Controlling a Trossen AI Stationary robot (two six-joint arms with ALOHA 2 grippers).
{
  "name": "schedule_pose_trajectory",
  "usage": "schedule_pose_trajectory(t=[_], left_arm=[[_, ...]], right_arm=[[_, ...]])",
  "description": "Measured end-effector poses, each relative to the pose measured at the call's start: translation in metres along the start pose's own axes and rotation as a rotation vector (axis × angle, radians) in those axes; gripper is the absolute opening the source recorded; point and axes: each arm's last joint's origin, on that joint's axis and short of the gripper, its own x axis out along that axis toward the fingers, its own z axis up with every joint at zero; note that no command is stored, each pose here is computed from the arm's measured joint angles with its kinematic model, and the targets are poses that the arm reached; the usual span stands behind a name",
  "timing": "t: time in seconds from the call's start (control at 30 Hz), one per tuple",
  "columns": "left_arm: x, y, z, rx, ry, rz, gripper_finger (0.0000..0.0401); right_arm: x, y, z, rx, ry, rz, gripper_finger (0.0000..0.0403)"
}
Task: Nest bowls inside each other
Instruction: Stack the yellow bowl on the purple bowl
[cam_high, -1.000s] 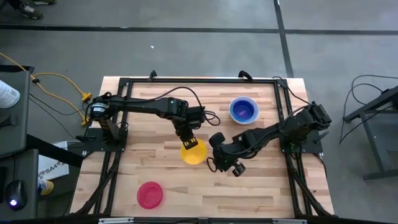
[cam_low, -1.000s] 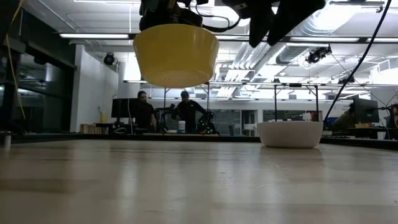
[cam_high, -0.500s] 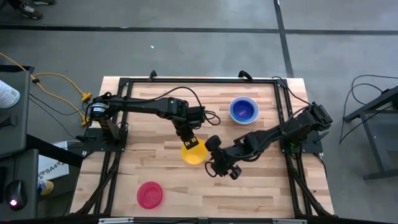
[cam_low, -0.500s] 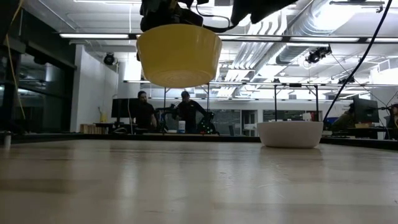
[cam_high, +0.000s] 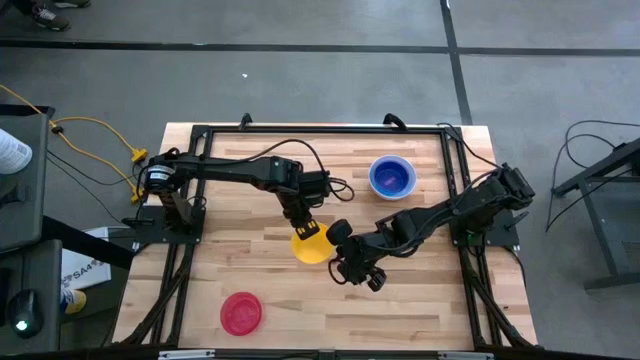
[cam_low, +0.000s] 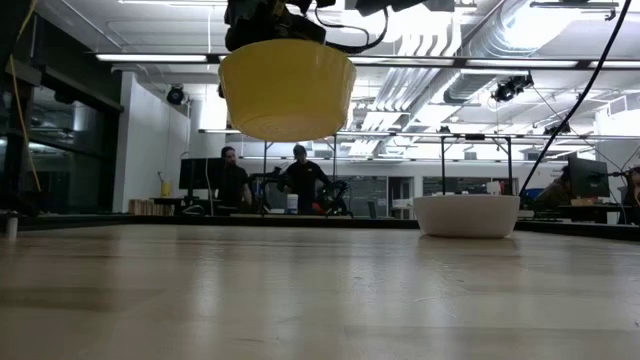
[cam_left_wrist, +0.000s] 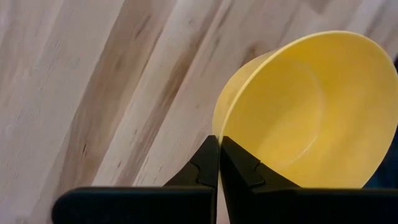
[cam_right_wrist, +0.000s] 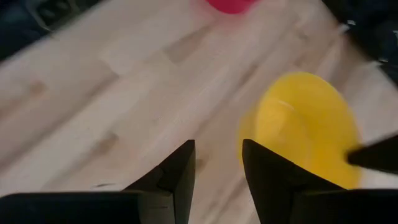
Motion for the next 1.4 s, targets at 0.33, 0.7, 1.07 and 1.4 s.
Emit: schedule_pose_trajectory(t=[0.33,0.7,1.07,1.4], left_arm=[[0.004,-0.016,-0.007,0.190,0.000,-0.042,0.0000],[0.009,-0.035,-0.016,0.308,0.004,-0.092,0.0000],[0.009,-0.035,-0.016,0.295,0.004,-0.092,0.0000],[0.008,-0.031,-0.017,0.255,0.032,-0.072,0.0000]], right_arm=[[-0.003,0.002,0.001,-0.018,-0.021,0.030,0.0127],[-0.003,-0.002,0.006,-0.059,-0.075,0.006,0.0126],[-0.003,-0.005,0.005,-0.038,-0.081,-0.002,0.0126],[-0.002,-0.002,0.000,0.011,-0.034,0.040,0.0126]])
